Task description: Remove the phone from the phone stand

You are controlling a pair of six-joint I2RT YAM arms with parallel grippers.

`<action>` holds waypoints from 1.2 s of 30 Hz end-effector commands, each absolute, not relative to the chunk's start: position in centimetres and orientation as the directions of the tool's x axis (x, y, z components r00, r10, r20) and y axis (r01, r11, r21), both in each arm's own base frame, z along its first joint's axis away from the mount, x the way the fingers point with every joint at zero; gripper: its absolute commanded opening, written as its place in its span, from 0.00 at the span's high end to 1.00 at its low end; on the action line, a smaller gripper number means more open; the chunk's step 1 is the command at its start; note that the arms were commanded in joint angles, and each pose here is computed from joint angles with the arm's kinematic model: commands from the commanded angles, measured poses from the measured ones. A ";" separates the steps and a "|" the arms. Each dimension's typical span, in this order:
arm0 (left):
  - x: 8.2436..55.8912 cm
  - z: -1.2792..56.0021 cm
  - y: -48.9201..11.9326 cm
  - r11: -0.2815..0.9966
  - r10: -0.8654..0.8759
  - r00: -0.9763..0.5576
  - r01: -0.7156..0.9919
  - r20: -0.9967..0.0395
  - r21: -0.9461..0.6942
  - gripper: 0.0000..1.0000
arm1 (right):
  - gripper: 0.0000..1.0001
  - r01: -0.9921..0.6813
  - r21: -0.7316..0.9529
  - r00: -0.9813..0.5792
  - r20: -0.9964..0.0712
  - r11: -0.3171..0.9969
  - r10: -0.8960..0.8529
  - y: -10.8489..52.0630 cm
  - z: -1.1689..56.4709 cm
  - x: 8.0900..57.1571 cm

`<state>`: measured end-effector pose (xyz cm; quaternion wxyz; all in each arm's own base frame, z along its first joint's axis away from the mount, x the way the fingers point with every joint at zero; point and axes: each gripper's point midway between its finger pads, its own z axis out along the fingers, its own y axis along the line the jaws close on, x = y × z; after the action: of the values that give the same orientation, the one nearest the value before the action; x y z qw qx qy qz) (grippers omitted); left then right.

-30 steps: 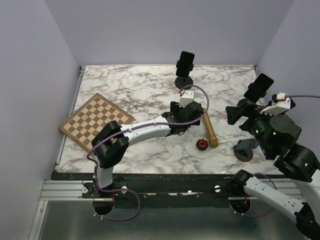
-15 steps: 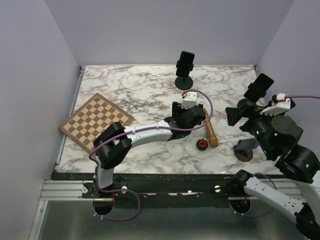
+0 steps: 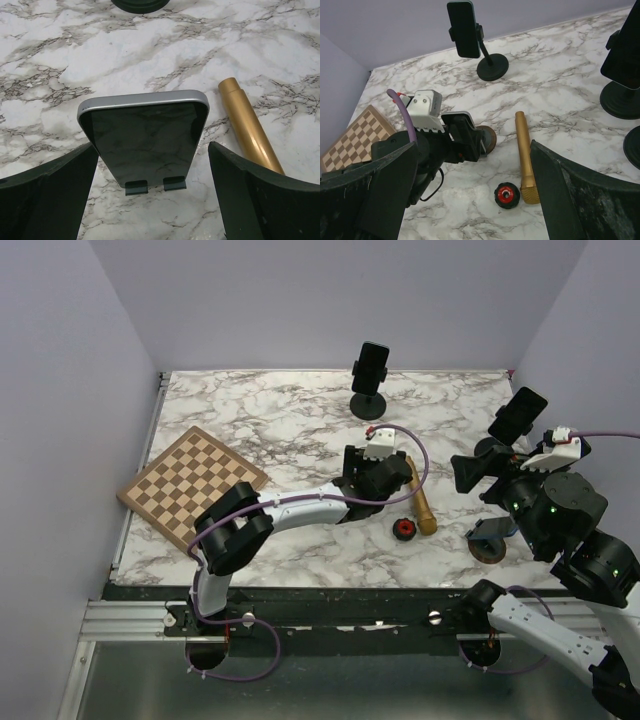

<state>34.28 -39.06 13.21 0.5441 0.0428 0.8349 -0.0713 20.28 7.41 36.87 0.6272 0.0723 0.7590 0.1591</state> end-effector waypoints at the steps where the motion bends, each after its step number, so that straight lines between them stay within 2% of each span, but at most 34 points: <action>1: 34.3 13.1 -38.7 0.990 -0.004 -0.387 0.127 -0.922 -0.057 0.02 | 0.00 -0.116 0.310 -0.232 -0.932 0.944 0.278 7.8 36.0 20.0; 13: 34.8 12.1 -38.3 0.985 -0.027 -0.418 0.146 -0.908 -0.097 0.07 | 0.00 -0.118 0.316 -0.252 -0.926 0.941 0.279 8.3 35.4 20.1; 20: 35.0 12.5 -38.4 0.986 -0.012 -0.399 0.150 -0.917 -0.078 0.21 | 0.00 -0.122 0.318 -0.264 -0.924 0.940 0.278 8.7 35.2 20.3; 23: 34.9 12.8 -38.8 0.985 0.017 -0.390 0.165 -0.921 -0.052 0.37 | 0.00 -0.124 0.319 -0.268 -0.922 0.940 0.278 8.9 35.2 20.4; 26: 34.5 13.8 -39.1 0.985 0.049 -0.357 0.169 -0.933 -0.013 0.46 | 0.00 -0.119 0.316 -0.273 -0.922 0.941 0.275 8.9 34.9 20.5; 36: 33.6 16.4 -38.5 0.986 0.049 -0.360 0.164 -0.932 -0.012 0.63 | 0.00 -0.127 0.328 -0.284 -0.916 0.936 0.282 9.2 34.6 20.4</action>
<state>33.49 -38.90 12.49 0.5426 0.0858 0.8344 -0.0457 20.61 8.62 35.34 0.6080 0.0581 0.7745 0.1647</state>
